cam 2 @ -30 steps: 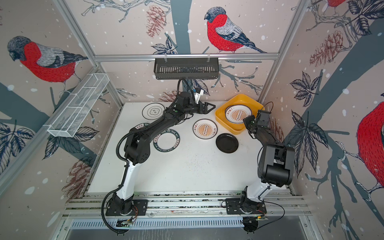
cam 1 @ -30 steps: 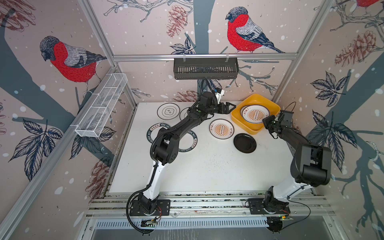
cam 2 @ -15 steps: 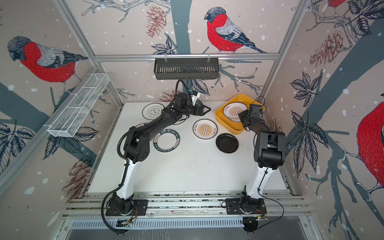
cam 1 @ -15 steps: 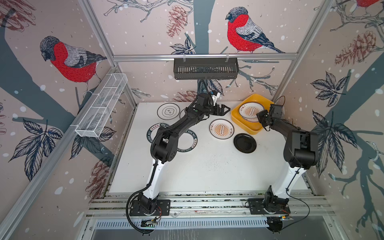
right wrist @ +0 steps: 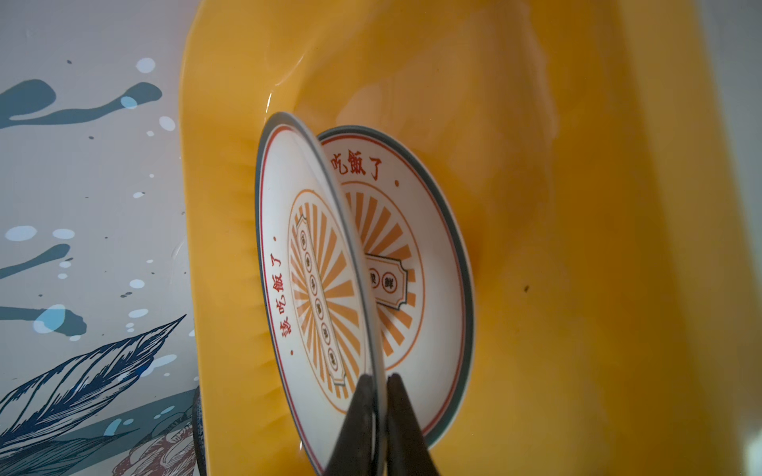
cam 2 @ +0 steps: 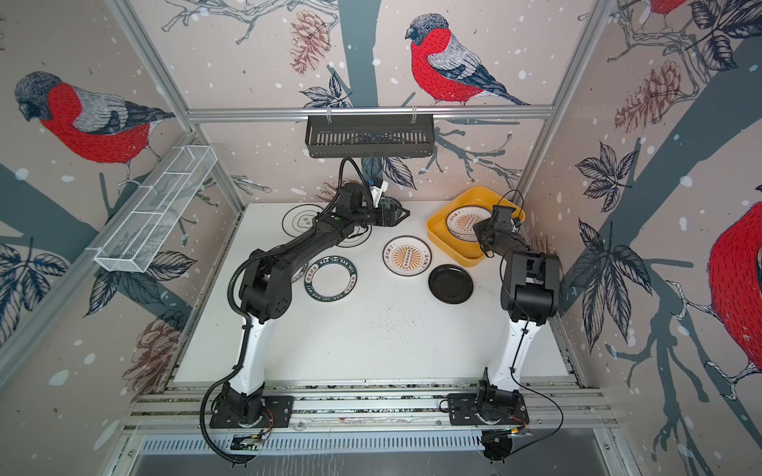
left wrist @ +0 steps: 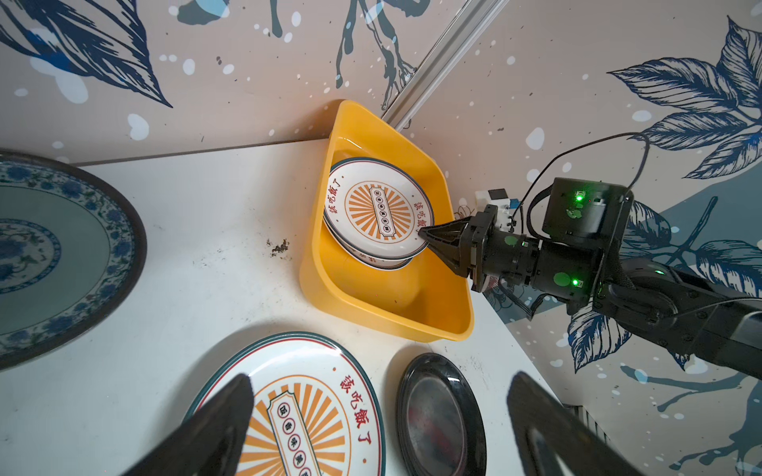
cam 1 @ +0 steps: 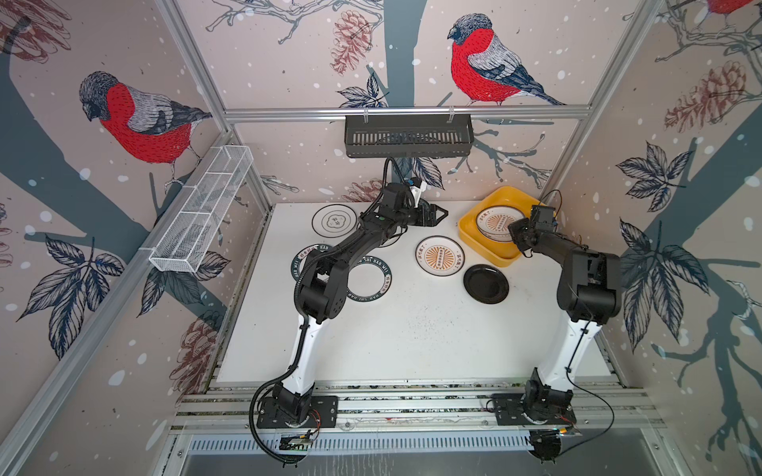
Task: Place the plates into the plastic bin on the countertop
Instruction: 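Lift the plate with the right gripper and lower it into the yellow bin, then open the right gripper and withdraw it from the bin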
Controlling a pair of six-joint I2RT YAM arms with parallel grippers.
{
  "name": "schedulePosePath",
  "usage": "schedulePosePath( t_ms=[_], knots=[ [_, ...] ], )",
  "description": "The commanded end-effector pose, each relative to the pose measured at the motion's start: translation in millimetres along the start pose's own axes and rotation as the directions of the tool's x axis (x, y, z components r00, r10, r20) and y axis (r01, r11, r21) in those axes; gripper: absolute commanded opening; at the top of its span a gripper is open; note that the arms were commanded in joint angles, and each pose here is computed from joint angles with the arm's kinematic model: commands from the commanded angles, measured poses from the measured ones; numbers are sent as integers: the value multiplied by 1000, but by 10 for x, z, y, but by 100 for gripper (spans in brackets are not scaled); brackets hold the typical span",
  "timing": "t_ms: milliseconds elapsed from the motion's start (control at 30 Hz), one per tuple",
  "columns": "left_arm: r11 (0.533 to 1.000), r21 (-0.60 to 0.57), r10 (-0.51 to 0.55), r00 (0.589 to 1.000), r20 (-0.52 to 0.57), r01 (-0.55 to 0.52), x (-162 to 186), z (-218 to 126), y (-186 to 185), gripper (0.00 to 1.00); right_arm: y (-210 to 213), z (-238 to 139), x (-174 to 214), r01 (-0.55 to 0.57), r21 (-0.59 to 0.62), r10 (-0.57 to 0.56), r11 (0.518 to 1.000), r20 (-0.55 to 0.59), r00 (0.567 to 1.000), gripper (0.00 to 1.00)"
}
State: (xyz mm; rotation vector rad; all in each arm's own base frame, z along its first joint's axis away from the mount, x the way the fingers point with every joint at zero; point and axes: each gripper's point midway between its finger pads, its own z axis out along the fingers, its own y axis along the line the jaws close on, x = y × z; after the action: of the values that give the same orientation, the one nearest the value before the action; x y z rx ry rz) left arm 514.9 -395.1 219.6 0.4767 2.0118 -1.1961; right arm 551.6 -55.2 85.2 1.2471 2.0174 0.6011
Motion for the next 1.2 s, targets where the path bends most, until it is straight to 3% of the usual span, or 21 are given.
schedulePosePath(
  t_ms=[0,167,300,433,567,867,1167],
  knots=[
    [1000,10,22,999,37,-23,-142,-73,-59,96,41,2,-31,11,2,-11,1000,25,1000,14],
    [1000,4,22,999,39,-22,-174,-116,-77,96,39,-8,-59,30,16,-31,999,38,999,20],
    [1000,-4,18,999,45,-18,-163,-185,-103,96,13,-20,-93,69,69,-73,995,47,996,48],
    [1000,-18,16,998,52,-15,-128,-239,-106,96,29,-55,-125,89,88,-94,992,56,994,56],
    [999,-37,9,999,50,-7,-101,-270,-88,96,111,-91,-152,132,117,-141,984,72,987,72],
    [996,-92,26,996,82,-18,-130,-444,-102,96,416,-276,-182,253,125,-267,959,116,957,83],
    [983,-173,-45,992,120,66,35,-796,-84,97,1088,-941,42,427,-63,-404,902,224,887,100]
  ],
)
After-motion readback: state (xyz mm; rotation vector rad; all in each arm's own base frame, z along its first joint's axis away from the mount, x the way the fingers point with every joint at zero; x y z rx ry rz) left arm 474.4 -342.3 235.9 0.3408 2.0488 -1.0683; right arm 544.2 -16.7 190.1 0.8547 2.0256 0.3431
